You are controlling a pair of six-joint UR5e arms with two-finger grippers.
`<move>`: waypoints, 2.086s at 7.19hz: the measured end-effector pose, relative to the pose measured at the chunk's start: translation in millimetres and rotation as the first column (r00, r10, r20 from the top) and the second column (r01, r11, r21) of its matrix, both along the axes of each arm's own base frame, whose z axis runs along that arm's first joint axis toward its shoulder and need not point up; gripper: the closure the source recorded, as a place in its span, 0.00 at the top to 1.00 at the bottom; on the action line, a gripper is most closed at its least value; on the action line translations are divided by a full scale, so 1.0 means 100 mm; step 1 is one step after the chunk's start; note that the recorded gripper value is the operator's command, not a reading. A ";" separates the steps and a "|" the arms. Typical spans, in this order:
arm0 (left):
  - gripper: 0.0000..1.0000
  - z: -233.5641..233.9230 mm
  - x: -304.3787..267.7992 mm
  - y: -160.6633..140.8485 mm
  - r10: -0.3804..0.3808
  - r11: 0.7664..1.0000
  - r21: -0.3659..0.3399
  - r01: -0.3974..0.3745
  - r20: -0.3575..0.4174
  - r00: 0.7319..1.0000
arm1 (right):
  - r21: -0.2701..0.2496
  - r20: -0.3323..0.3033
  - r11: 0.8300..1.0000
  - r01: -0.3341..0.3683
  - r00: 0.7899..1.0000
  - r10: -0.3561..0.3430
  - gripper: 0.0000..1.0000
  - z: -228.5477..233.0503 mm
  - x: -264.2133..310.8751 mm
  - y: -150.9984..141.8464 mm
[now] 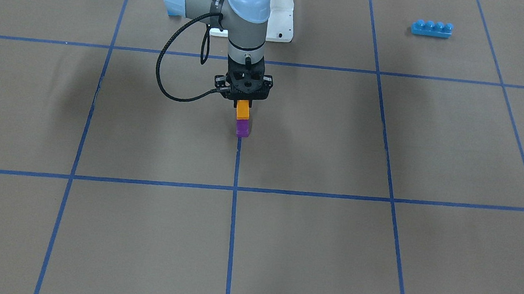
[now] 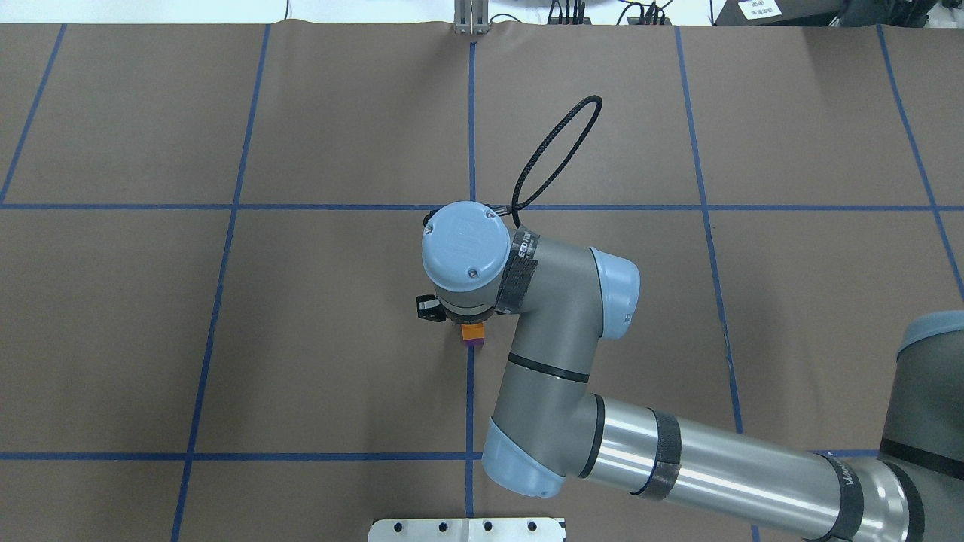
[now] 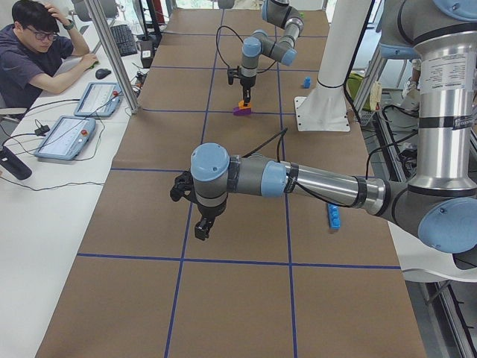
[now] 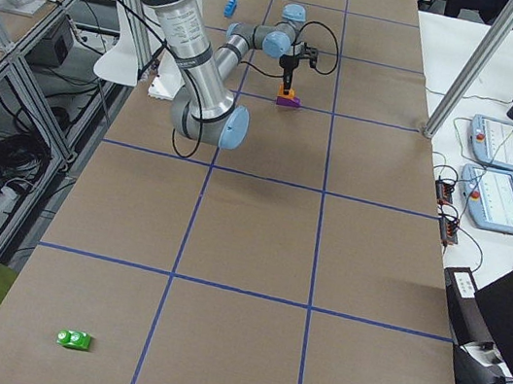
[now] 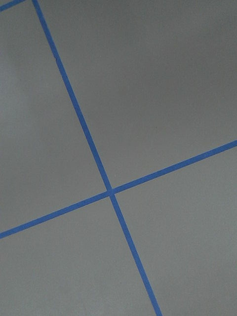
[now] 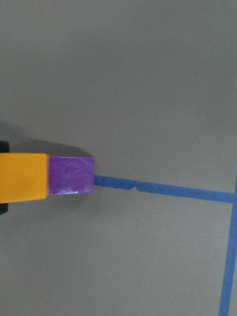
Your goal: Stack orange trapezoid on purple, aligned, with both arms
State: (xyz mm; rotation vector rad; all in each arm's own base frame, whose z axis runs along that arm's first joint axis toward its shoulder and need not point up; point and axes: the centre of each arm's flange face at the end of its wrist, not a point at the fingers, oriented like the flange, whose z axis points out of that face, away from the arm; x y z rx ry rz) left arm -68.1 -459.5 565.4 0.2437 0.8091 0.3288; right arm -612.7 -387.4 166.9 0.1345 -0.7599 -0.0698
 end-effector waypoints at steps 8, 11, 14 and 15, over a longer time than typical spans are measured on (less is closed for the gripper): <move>1.00 -0.01 0.00 0.00 -0.001 1.000 0.001 0.001 0.000 1.000 | 0.010 -0.008 1.000 -0.019 1.000 0.019 1.00 0.04 -0.02 0.04; 1.00 -0.01 0.00 0.00 0.000 1.000 0.002 0.000 -0.002 1.000 | 0.021 0.005 1.000 -0.022 1.000 0.021 1.00 -0.03 0.01 0.06; 1.00 0.04 0.00 0.01 0.000 1.000 -0.008 0.000 0.000 1.000 | 0.015 0.059 0.999 -0.035 0.998 0.034 1.00 -0.29 0.58 -0.10; 1.00 0.09 0.00 0.04 0.000 1.000 -0.018 0.000 0.000 1.000 | -0.002 0.070 0.999 -0.036 0.997 0.036 1.00 -0.34 0.98 -0.23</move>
